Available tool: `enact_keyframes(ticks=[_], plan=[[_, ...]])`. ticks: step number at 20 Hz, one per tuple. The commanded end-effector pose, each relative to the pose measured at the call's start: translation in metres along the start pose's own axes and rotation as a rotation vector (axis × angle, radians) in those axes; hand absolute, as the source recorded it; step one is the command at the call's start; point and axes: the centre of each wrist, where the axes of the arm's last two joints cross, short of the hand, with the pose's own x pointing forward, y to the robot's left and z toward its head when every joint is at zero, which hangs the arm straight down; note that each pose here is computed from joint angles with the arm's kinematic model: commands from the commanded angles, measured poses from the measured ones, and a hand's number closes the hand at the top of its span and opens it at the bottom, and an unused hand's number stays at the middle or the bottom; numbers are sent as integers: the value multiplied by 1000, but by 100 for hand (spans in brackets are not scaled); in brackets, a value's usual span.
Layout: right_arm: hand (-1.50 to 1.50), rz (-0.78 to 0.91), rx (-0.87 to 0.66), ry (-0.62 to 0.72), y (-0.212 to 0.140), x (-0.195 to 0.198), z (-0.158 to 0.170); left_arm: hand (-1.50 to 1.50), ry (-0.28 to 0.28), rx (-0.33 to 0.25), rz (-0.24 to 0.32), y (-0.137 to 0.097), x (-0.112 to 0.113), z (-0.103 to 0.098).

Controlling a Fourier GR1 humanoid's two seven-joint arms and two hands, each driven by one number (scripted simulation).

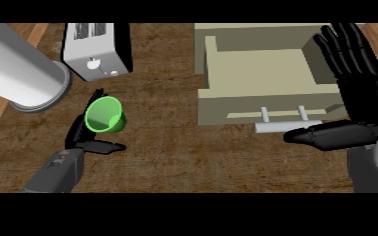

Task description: Pick up the cup, place it into the drawer and close the drawer

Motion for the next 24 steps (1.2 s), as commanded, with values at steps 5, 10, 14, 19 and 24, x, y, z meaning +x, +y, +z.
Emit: enact_keyframes(ticks=[5, 10, 14, 19, 24], plan=[[-150, 16, 24, 8, -5, -1, 7, 150, -234, -56, 35, -17, 0, -10], [-150, 11, -2, 3, 7, -6, -2, 150, -334, 79, -158, -25, 5, -22], [-150, 6, 3, 14, -4, -2, -3, 150, -344, 291, -178, -28, -4, -11], [-150, 12, -11, 2, -20, 0, 10, 150, -436, 316, 4, -43, -9, -12], [-150, 23, -15, 22, -4, -7, 6, 150, -488, 123, 48, -51, 41, -75]])
